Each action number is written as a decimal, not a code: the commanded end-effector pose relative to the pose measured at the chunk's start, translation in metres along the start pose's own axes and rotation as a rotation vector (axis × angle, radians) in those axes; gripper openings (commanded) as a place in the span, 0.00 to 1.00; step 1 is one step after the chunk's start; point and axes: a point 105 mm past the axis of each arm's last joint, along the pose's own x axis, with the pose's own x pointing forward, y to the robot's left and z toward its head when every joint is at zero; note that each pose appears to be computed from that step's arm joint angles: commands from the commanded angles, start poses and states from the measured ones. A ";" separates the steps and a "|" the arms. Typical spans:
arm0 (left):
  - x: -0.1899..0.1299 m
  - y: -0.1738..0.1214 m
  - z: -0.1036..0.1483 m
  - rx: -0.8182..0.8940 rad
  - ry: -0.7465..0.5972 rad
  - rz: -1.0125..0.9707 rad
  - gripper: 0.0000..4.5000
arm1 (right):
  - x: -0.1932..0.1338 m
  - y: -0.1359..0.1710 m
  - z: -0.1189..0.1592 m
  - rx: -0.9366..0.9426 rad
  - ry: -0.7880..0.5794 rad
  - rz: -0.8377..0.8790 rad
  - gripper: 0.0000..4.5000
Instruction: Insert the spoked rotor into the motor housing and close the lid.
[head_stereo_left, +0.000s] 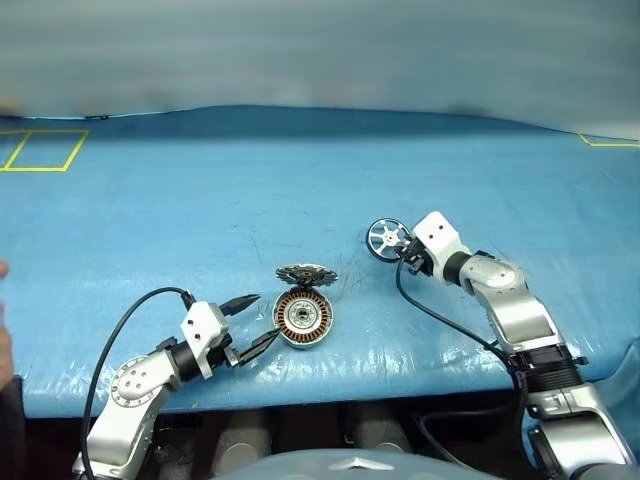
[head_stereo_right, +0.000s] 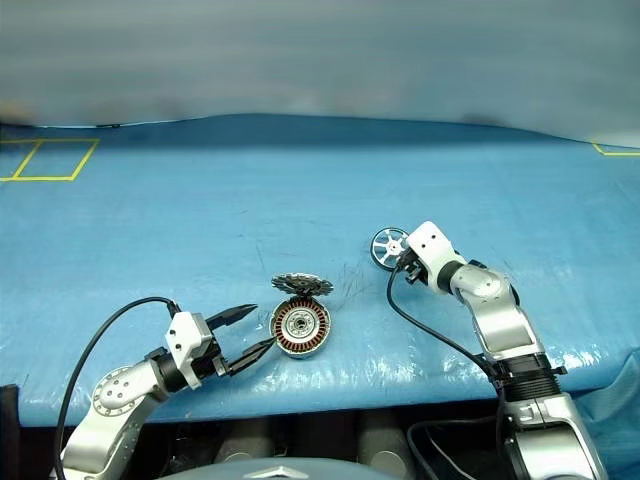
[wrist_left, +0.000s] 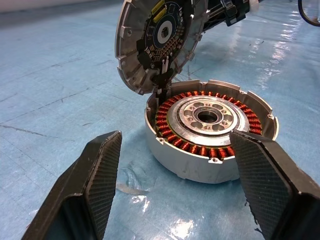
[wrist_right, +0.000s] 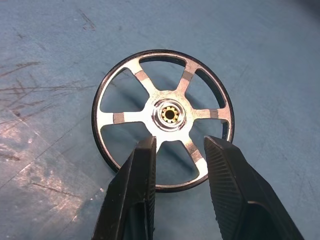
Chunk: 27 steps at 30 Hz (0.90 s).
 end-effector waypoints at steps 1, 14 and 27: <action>0.002 -0.002 0.011 0.032 -0.028 -0.014 0.82 | 0.003 -0.005 0.003 -0.059 0.004 -0.004 0.35; 0.001 -0.002 0.005 0.019 -0.021 -0.001 0.82 | 0.002 0.006 0.019 -0.059 -0.054 0.034 0.35; 0.001 0.001 0.000 0.023 -0.018 -0.002 0.82 | 0.010 0.013 0.002 0.059 -0.007 0.018 0.35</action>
